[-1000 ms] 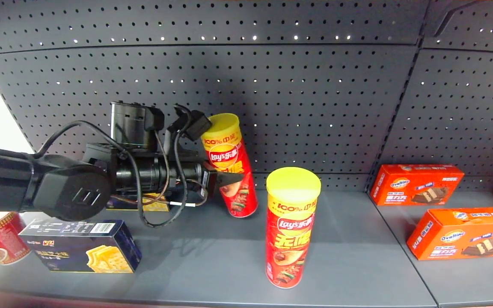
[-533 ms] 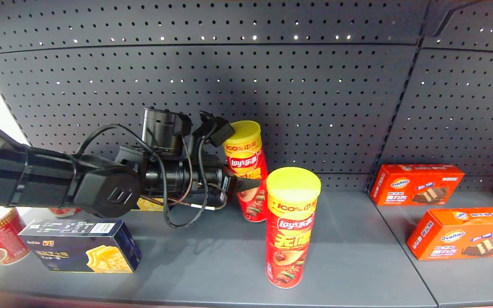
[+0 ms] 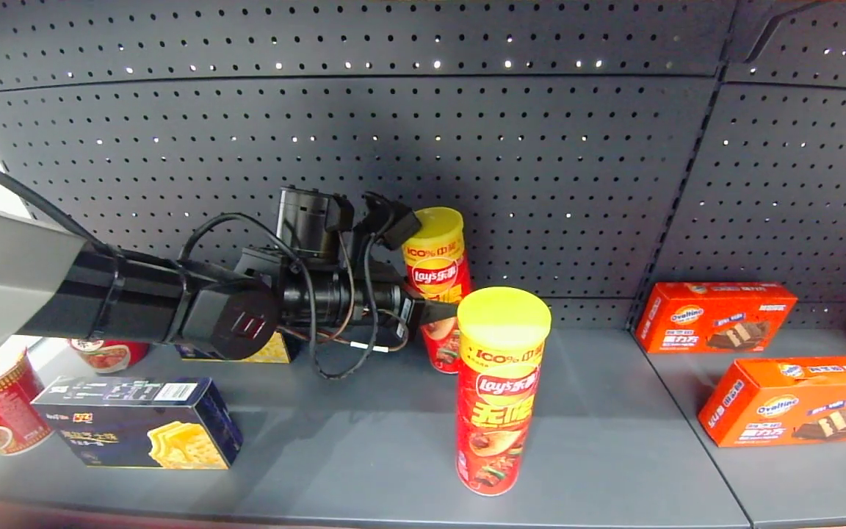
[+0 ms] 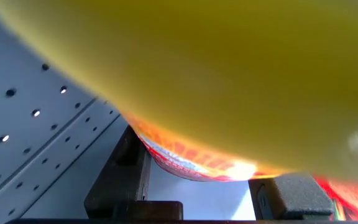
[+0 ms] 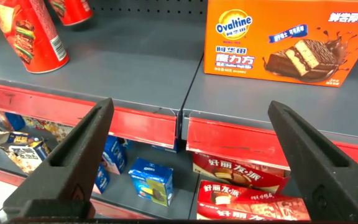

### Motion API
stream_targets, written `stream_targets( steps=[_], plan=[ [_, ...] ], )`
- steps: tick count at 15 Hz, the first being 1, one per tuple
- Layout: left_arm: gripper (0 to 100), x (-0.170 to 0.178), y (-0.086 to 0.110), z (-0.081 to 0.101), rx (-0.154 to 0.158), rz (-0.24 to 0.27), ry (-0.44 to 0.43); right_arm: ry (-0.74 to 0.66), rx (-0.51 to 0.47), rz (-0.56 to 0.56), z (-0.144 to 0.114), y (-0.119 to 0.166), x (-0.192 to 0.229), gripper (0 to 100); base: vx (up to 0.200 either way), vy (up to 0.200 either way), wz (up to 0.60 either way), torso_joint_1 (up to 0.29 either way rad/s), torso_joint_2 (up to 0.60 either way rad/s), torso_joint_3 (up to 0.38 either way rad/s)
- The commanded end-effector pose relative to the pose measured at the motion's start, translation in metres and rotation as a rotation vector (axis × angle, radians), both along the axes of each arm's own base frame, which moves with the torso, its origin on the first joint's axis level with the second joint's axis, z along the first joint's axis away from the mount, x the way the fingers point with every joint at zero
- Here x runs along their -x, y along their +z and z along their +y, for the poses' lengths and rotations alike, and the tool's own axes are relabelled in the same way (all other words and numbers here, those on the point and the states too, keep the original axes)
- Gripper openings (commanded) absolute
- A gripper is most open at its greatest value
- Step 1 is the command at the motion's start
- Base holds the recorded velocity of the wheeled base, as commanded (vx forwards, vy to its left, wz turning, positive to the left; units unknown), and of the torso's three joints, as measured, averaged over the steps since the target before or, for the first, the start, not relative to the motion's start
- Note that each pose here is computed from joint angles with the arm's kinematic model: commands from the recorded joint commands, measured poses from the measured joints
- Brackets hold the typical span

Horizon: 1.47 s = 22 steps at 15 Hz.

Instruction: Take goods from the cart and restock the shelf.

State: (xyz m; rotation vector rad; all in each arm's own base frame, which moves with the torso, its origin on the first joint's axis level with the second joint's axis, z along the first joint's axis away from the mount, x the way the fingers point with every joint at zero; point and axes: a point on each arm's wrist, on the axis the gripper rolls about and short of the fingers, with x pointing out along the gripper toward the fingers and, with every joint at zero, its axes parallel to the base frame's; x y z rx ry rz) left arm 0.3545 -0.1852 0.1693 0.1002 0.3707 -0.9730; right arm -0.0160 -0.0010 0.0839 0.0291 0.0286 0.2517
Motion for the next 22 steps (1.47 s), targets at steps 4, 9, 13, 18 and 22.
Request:
stream_targets(
  steps=[4,9,13,18,22],
  plan=[
    [0,-0.003,-0.006,-0.01,-0.004,0.006,-0.02,0.001,-0.002,0.002,0.0,0.0,0.0,100,0.0,0.0,0.0,0.0,0.0,0.0],
    [100,-0.005,-0.009,-0.014,-0.005,0.008,-0.025,0.001,-0.002,0.002,0.0,0.0,0.0,100,0.0,0.0,0.0,0.0,0.0,0.0],
    [100,-0.004,-0.006,-0.016,-0.002,-0.002,-0.03,0.001,-0.002,0.002,0.0,0.0,0.0,100,0.0,0.0,0.0,0.0,0.0,0.0],
    [100,0.002,0.009,-0.008,0.002,-0.035,0.01,0.001,-0.003,0.002,0.0,0.0,0.0,100,0.0,0.0,0.0,0.0,0.0,0.0],
    [100,0.023,0.017,0.006,-0.003,-0.032,0.021,0.001,-0.004,0.003,0.0,0.0,0.0,100,0.0,0.0,0.0,0.0,0.0,0.0]
  ],
)
